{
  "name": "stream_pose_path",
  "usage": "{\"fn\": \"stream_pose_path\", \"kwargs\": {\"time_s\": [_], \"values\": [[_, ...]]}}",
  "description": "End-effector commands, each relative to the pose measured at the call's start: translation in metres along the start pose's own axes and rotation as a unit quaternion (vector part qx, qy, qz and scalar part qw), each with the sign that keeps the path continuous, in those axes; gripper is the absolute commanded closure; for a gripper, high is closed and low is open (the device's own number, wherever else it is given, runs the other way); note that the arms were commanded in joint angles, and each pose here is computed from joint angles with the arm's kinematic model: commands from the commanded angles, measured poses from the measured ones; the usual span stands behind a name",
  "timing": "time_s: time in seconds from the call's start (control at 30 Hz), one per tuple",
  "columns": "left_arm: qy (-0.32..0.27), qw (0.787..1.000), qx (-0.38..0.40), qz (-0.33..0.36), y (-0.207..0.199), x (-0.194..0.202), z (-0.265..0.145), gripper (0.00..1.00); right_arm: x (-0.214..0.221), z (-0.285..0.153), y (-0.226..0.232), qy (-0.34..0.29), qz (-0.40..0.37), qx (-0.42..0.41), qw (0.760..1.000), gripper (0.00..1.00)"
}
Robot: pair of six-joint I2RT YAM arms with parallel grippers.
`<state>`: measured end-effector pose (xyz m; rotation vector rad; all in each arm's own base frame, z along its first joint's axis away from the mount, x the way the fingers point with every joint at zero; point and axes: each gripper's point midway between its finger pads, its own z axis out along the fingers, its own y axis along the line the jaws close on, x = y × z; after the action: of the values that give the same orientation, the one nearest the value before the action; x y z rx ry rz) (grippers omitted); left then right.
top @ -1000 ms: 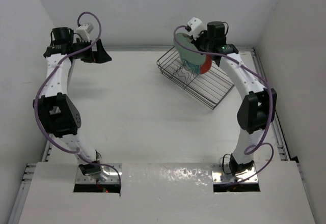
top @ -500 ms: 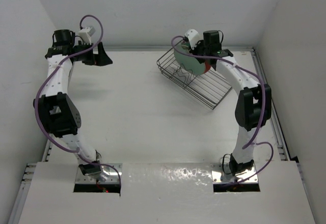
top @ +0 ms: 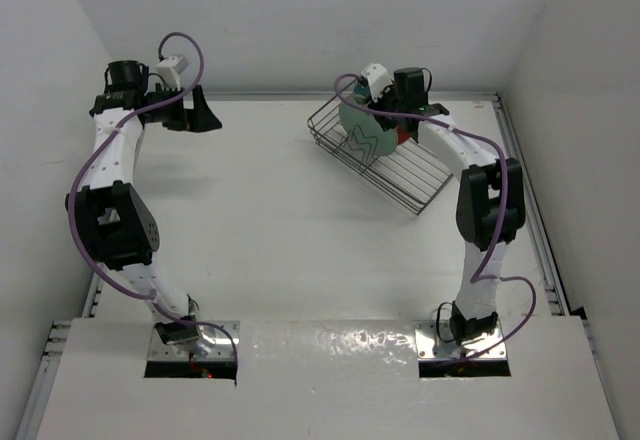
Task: Load the plates into the dish rack
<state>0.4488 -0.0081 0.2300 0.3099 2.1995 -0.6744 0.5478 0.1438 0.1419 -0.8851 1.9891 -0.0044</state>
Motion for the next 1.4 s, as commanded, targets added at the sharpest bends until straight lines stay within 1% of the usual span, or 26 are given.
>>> {"fn": "stream_pose_path", "kwargs": {"time_s": [0.0,0.03,0.07,0.17,0.33,0.37,0.47,0.5,0.53,0.57,0.6,0.67,0.7,0.73,0.77,0.8,0.83,0.87,0.93,0.97,1.03,1.07,1.2,1.27,1.33,1.37], "values": [[-0.013,1.0,0.005,0.02,-0.008,-0.008,-0.008,0.0,-0.049,-0.018,-0.026,-0.076,-0.005,0.049,0.996,0.64],[-0.015,1.0,0.005,0.02,-0.007,-0.009,-0.008,0.0,-0.05,-0.02,-0.027,-0.077,-0.004,0.051,0.996,0.6],[-0.015,1.0,0.006,0.02,-0.008,-0.009,-0.008,0.0,-0.054,-0.025,-0.029,-0.082,-0.005,0.053,0.995,0.51],[-0.015,1.0,0.007,0.02,-0.007,-0.009,-0.007,0.0,-0.065,-0.038,-0.035,-0.092,-0.011,0.065,0.994,0.38],[-0.018,1.0,0.006,0.021,-0.006,-0.013,-0.006,0.0,-0.092,-0.073,-0.054,-0.114,-0.022,0.102,0.988,0.24],[-0.019,1.0,0.006,0.021,-0.006,-0.013,-0.006,0.0,-0.103,-0.088,-0.06,-0.125,-0.021,0.115,0.985,0.21],[-0.02,1.0,0.005,0.024,-0.006,-0.014,-0.006,0.0,-0.111,-0.119,-0.068,-0.135,0.003,0.144,0.98,0.14],[-0.019,1.0,0.004,0.024,-0.006,-0.013,-0.006,0.0,-0.111,-0.14,-0.068,-0.142,0.022,0.155,0.978,0.09],[-0.019,1.0,0.002,0.023,-0.004,-0.012,-0.006,0.0,-0.107,-0.151,-0.068,-0.14,0.037,0.166,0.975,0.07],[-0.018,1.0,-0.002,0.023,-0.003,-0.011,-0.006,0.0,-0.099,-0.16,-0.07,-0.133,0.059,0.183,0.972,0.04],[-0.015,1.0,-0.004,0.017,-0.001,-0.007,-0.004,0.0,-0.075,-0.179,-0.072,-0.11,0.115,0.218,0.963,0.03],[-0.014,1.0,-0.021,0.01,0.006,-0.004,-0.002,0.0,-0.042,-0.197,-0.072,-0.074,0.168,0.248,0.951,0.01],[-0.011,1.0,-0.027,0.006,0.01,0.0,0.001,0.0,-0.007,-0.213,-0.065,-0.034,0.218,0.274,0.936,0.01],[-0.009,0.999,-0.035,0.002,0.014,0.002,0.003,0.0,0.012,-0.221,-0.061,-0.016,0.241,0.286,0.927,0.01],[-0.007,0.999,-0.038,-0.005,0.017,0.005,0.006,0.0,0.057,-0.223,-0.048,0.037,0.257,0.295,0.92,0.01],[-0.008,0.999,-0.042,-0.005,0.021,0.007,0.009,0.0,0.068,-0.243,-0.045,0.034,0.281,0.32,0.904,0.01],[-0.007,0.999,-0.047,-0.01,0.024,0.009,0.012,0.0,0.084,-0.25,-0.039,0.045,0.292,0.33,0.897,0.01],[-0.004,0.999,-0.049,-0.023,0.028,0.011,0.016,0.0,0.124,-0.253,-0.025,0.089,0.302,0.339,0.887,0.01],[-0.01,0.998,-0.054,-0.032,0.033,0.006,0.02,0.0,0.149,-0.275,-0.018,0.087,0.346,0.371,0.857,0.01],[-0.011,0.997,-0.058,-0.043,0.037,0.003,0.023,0.0,0.18,-0.279,-0.005,0.115,0.369,0.384,0.839,0.01],[-0.012,0.996,-0.063,-0.055,0.042,0.001,0.027,0.0,0.201,-0.294,-0.002,0.12,0.381,0.427,0.811,0.01],[-0.011,0.996,-0.066,-0.064,0.045,0.002,0.03,0.0,0.212,-0.299,0.005,0.118,0.386,0.437,0.804,0.01],[-0.011,0.994,-0.068,-0.081,0.049,0.004,0.035,0.0,0.218,-0.313,0.004,0.093,0.395,0.467,0.786,0.01],[-0.007,0.994,-0.066,-0.088,0.048,0.008,0.038,0.0,0.22,-0.322,0.001,0.089,0.403,0.49,0.768,0.01],[-0.004,0.994,-0.063,-0.086,0.046,0.011,0.038,0.0,0.22,-0.326,-0.001,0.093,0.409,0.5,0.758,0.01],[0.0,0.994,-0.062,-0.087,0.045,0.014,0.04,0.0,0.219,-0.331,-0.002,0.096,0.417,0.508,0.747,0.01]]}}
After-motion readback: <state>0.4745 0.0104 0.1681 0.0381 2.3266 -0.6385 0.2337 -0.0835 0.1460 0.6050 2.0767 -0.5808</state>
